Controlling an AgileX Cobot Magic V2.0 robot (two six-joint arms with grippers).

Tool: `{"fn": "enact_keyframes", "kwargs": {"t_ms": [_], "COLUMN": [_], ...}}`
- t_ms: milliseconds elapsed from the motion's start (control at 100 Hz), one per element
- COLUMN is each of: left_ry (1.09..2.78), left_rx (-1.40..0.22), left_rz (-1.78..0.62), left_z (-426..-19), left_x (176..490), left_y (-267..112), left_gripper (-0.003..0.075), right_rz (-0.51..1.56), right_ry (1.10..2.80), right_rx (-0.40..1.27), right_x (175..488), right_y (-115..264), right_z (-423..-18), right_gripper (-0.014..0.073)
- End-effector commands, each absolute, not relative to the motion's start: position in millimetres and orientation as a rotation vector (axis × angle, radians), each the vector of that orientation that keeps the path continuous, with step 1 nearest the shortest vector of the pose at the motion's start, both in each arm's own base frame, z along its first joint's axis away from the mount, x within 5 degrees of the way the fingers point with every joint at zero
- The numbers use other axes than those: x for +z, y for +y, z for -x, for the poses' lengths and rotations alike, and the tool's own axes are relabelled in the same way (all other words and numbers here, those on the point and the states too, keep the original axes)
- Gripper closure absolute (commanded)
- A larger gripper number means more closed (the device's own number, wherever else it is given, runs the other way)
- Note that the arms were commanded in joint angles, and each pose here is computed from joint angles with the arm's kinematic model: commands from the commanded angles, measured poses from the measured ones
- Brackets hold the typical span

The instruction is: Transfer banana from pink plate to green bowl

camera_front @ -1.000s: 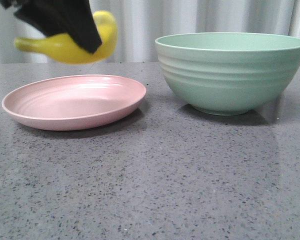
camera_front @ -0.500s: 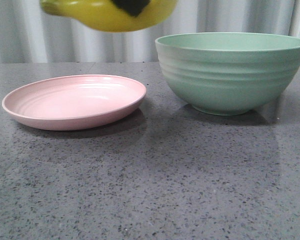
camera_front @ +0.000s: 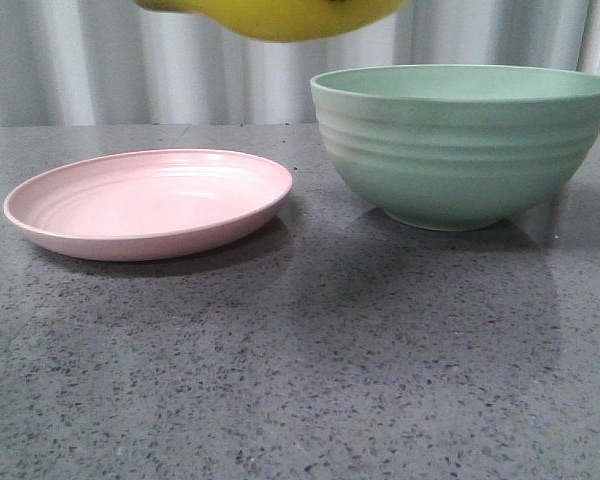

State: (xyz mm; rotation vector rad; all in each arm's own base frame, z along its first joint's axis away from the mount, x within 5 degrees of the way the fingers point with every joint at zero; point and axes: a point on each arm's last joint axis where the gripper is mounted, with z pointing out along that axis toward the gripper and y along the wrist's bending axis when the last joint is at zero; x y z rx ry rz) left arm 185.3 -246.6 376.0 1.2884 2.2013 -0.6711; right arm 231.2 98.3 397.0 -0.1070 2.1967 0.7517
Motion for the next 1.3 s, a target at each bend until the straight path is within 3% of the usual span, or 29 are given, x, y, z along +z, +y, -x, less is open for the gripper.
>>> {"fn": "enact_keyframes", "kwargs": {"t_ms": [0, 350, 610, 690, 780, 930, 1000, 1290], "left_ry": [2.085, 2.083, 2.109, 2.119, 2.133, 2.140, 2.135, 2.096], "left_rx": [-0.756, -0.767, -0.761, -0.756, -0.755, -0.752, -0.743, -0.710], "left_rz": [-1.213, -1.212, -1.237, -1.248, -1.263, -1.263, -1.250, -1.186], "left_z": [-178.3, -177.9, -176.4, -175.7, -174.5, -174.4, -175.7, -171.1], "left_x": [403.1, 403.5, 401.4, 400.5, 399.4, 399.1, 399.4, 418.3], "left_y": [-245.6, -246.0, -244.3, -243.6, -242.9, -242.5, -242.6, -231.1], "left_gripper": [0.0739, 0.0739, 0.0738, 0.0730, 0.0643, 0.0326, 0.0225, 0.0204], "right_rz": [0.094, 0.053, 0.050, 0.051, 0.055, 0.068, 0.070, -0.017], "right_ry": [2.089, 2.132, 2.134, 2.134, 2.136, 2.139, 2.139, 2.058], "right_rx": [0.814, 0.838, 0.833, 0.831, 0.823, 0.799, 0.795, 0.675], "right_x": [414.5, 393.8, 391.6, 391.5, 391.3, 390.5, 390.4, 399.3], "right_y": [101.1, 109.4, 109.9, 109.8, 109.5, 108.6, 108.5, 80.5], "right_z": [-234.1, -261.6, -264.5, -264.5, -264.6, -264.9, -264.9, -277.7], "right_gripper": [0.0197, 0.0226, 0.0624, 0.0674, 0.0674, 0.0674, 0.0674, 0.0674]}}
